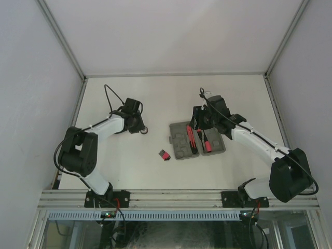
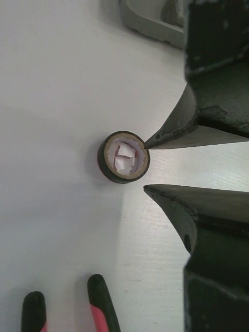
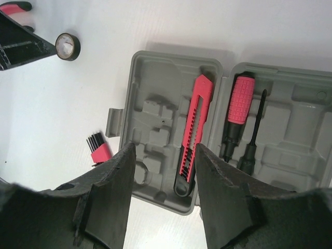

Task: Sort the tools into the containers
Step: Pick up the engineering item from the center of the board.

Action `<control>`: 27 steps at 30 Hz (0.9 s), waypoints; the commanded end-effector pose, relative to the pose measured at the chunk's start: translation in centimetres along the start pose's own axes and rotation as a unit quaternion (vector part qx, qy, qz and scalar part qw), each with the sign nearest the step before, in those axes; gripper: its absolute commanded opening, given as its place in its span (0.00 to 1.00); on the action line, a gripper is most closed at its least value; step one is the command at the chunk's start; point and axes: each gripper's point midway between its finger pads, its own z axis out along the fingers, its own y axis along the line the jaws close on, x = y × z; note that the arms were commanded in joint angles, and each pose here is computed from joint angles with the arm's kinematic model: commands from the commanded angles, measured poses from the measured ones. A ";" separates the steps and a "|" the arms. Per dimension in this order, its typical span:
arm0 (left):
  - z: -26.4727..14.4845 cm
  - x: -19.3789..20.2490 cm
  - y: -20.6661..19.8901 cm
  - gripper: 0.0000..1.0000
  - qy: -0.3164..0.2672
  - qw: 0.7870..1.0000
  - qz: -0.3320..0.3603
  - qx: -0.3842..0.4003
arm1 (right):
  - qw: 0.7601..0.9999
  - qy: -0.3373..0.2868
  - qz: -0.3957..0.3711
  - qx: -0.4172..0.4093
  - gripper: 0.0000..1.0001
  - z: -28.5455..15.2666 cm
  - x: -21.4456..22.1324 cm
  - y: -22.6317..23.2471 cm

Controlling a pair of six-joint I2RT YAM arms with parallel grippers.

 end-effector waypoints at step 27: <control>2.5 -2.4 -0.8 0.18 -0.013 1.000 -0.010 0.002 | 1.000 0.002 0.009 -0.011 0.48 0.5 -0.1 0.3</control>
